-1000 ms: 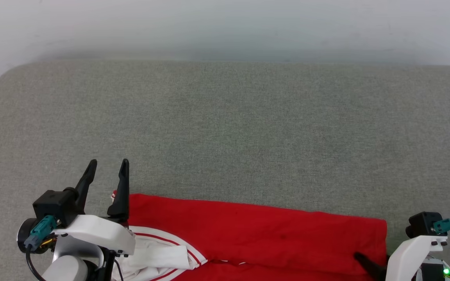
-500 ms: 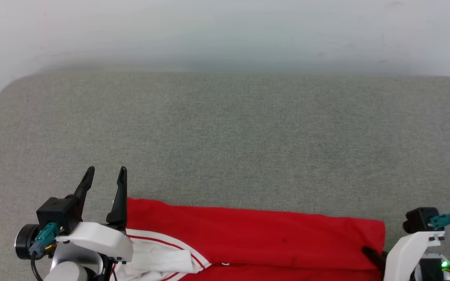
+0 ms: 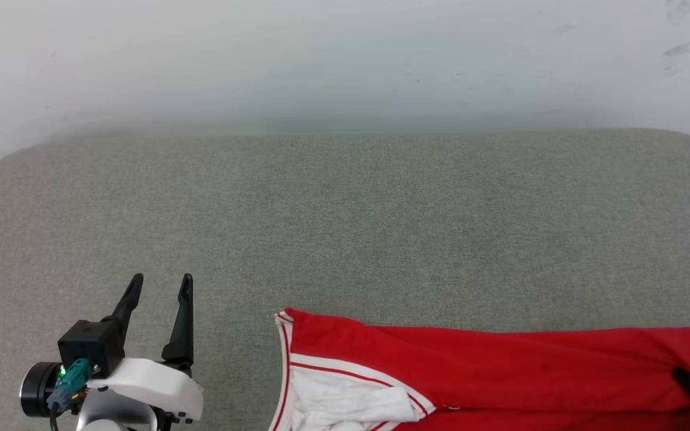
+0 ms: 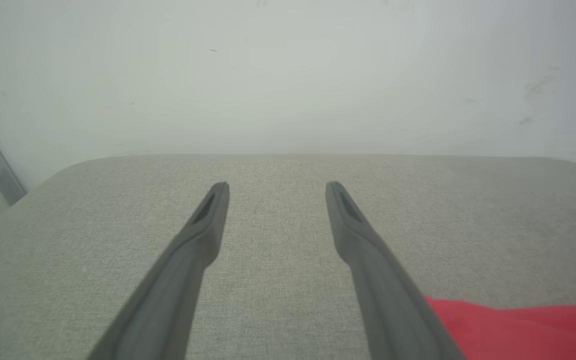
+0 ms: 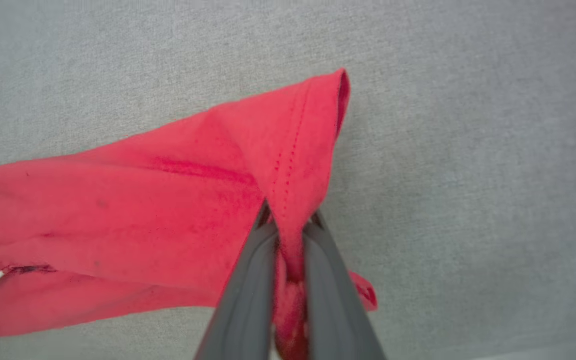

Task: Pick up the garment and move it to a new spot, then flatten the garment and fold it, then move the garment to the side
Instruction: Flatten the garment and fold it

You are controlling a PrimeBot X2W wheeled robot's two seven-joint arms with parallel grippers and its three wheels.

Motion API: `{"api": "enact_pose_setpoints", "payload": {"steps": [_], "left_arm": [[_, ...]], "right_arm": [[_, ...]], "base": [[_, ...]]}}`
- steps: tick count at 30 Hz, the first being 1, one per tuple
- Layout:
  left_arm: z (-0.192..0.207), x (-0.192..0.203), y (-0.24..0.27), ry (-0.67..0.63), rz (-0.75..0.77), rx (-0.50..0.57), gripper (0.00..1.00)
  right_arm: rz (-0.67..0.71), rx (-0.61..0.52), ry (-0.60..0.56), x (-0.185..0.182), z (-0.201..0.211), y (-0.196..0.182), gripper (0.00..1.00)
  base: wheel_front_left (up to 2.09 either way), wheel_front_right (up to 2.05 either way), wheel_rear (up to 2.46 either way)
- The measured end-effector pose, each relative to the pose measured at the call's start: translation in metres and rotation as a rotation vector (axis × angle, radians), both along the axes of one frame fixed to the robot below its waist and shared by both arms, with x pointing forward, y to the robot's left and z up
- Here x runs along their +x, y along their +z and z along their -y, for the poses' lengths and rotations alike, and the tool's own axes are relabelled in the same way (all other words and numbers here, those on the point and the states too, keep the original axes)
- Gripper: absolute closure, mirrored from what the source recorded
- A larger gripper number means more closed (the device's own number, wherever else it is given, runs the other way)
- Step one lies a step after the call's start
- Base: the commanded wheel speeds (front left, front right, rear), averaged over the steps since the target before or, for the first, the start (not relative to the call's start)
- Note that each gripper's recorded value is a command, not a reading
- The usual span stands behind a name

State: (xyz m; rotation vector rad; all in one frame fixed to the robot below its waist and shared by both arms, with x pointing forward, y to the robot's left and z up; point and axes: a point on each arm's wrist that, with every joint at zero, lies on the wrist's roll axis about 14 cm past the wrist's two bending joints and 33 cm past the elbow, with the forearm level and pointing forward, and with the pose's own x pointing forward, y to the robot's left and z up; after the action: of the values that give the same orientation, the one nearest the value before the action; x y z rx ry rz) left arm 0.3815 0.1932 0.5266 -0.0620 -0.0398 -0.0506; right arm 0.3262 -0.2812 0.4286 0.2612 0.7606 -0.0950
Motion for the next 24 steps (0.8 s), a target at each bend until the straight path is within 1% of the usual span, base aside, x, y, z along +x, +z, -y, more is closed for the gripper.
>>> {"api": "enact_pose_setpoints", "payload": {"steps": [3, 6, 9, 11, 13, 19, 22, 24], "left_arm": [[0.002, -0.001, 0.002, -0.005, 0.004, 0.005, 0.0], [0.003, -0.001, 0.002, -0.009, 0.004, 0.009, 0.0], [0.004, -0.001, 0.002, -0.012, -0.001, 0.01, 0.0], [0.003, -0.002, 0.002, -0.009, -0.001, 0.01, 0.0], [0.002, -0.003, 0.002, -0.007, -0.003, 0.01, 0.0], [-0.003, -0.009, 0.002, 0.01, -0.006, 0.005, 0.0], [-0.007, -0.012, 0.003, 0.023, -0.005, 0.002, 0.0], [-0.01, -0.013, 0.004, 0.035, -0.003, -0.006, 0.0]], "right_arm": [[0.002, 0.013, -0.048, -0.007, 0.011, 0.005, 1.0], [-0.017, 0.09, -0.039, -0.012, -0.004, 0.003, 1.0], [-0.023, 0.243, 0.006, -0.01, -0.038, 0.005, 1.0], [-0.023, 0.376, 0.056, -0.009, -0.069, 0.009, 1.0], [-0.018, 0.48, 0.104, -0.007, -0.092, 0.017, 1.0], [-0.025, 0.733, 0.252, -0.007, -0.15, 0.035, 1.0], [-0.032, 0.843, 0.325, -0.007, -0.178, 0.043, 1.0], [-0.038, 0.896, 0.364, -0.007, -0.197, 0.045, 1.0]], "base": [[0.0, 0.0, 0.0], [0.0, 0.0, 0.0], [0.0, 0.0, 0.0], [0.0, 0.0, 0.0], [0.0, 0.0, 0.0], [0.0, 0.0, 0.0], [0.0, 0.0, 0.0], [0.0, 0.0, 0.0]]}}
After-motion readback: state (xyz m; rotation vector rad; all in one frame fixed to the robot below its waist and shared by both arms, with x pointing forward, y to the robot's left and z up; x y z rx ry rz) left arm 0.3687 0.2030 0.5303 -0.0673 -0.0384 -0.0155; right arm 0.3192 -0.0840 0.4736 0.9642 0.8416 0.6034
